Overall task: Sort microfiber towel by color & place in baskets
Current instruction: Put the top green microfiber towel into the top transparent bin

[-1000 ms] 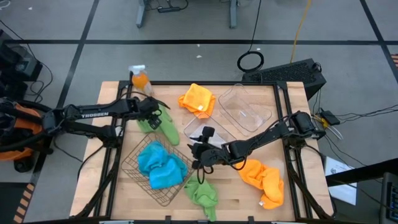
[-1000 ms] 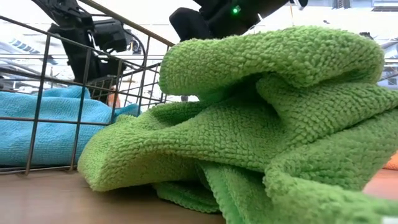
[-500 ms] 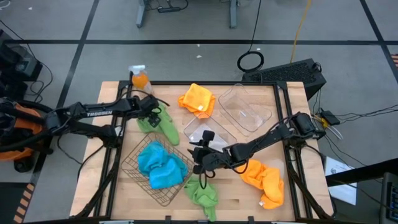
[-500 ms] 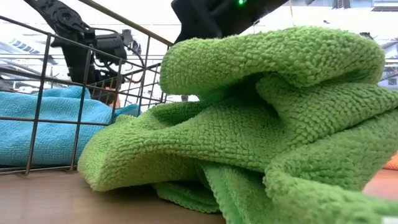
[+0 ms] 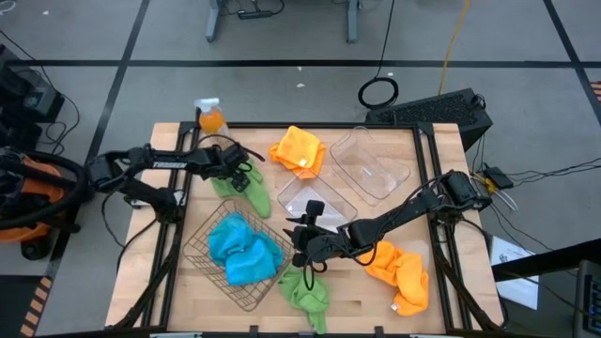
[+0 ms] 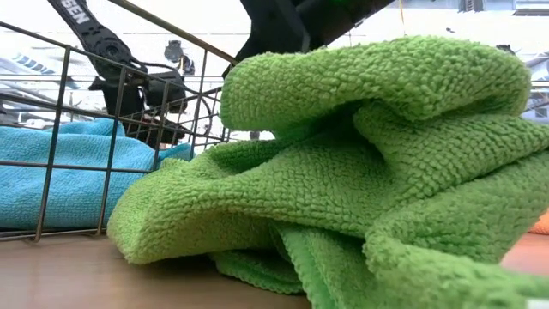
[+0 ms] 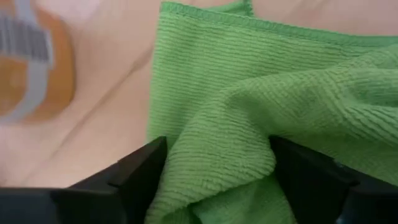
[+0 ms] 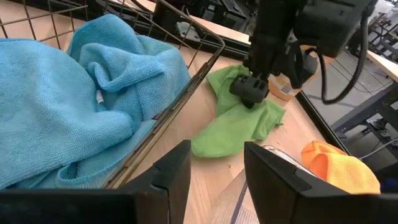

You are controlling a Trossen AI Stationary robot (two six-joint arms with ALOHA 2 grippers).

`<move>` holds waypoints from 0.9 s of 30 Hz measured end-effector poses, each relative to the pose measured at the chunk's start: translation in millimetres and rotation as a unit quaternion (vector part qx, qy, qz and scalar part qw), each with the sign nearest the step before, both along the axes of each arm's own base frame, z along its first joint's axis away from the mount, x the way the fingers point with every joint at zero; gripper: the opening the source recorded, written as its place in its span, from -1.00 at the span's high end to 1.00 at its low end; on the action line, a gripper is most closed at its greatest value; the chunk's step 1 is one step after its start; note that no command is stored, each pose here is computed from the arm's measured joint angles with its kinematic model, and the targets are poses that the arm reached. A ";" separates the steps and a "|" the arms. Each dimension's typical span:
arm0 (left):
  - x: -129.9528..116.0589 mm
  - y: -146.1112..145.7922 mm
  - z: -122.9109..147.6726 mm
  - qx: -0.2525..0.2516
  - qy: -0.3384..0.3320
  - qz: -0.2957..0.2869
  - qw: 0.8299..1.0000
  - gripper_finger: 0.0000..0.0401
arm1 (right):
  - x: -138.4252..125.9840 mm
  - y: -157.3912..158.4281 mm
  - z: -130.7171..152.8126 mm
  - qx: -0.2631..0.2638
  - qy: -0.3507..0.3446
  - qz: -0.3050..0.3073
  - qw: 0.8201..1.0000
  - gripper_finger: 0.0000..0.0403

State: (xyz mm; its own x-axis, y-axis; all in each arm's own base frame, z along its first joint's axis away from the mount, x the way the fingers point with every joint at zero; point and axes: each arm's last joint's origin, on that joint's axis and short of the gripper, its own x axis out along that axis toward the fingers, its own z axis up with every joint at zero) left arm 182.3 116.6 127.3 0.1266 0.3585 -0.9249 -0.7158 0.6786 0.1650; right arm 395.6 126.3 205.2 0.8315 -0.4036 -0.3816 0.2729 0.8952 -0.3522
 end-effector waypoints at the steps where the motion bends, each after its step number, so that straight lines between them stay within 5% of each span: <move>1: 1.5 0.8 -1.4 0.000 -0.002 -0.003 1.000 -0.35 | 0.0 0.0 0.0 0.000 0.000 0.000 1.000 0.31; 8: 1.9 0.9 10.5 0.024 -0.029 -0.033 0.999 0.43 | 0.0 0.0 0.0 -0.003 0.002 0.002 1.000 0.31; 13: 2.8 1.4 52.4 0.072 -0.083 -0.055 0.992 0.92 | 0.0 0.0 0.0 -0.008 0.004 0.004 1.000 0.31; 20: -10.0 -16.5 125.3 0.131 -0.185 -0.075 0.971 0.84 | 0.8 0.2 1.6 -0.008 -0.003 0.005 1.000 0.31; 27: -25.9 -55.2 177.0 0.159 -0.328 -0.161 0.917 0.90 | 6.1 -1.5 13.7 0.000 -0.073 -0.022 0.997 0.31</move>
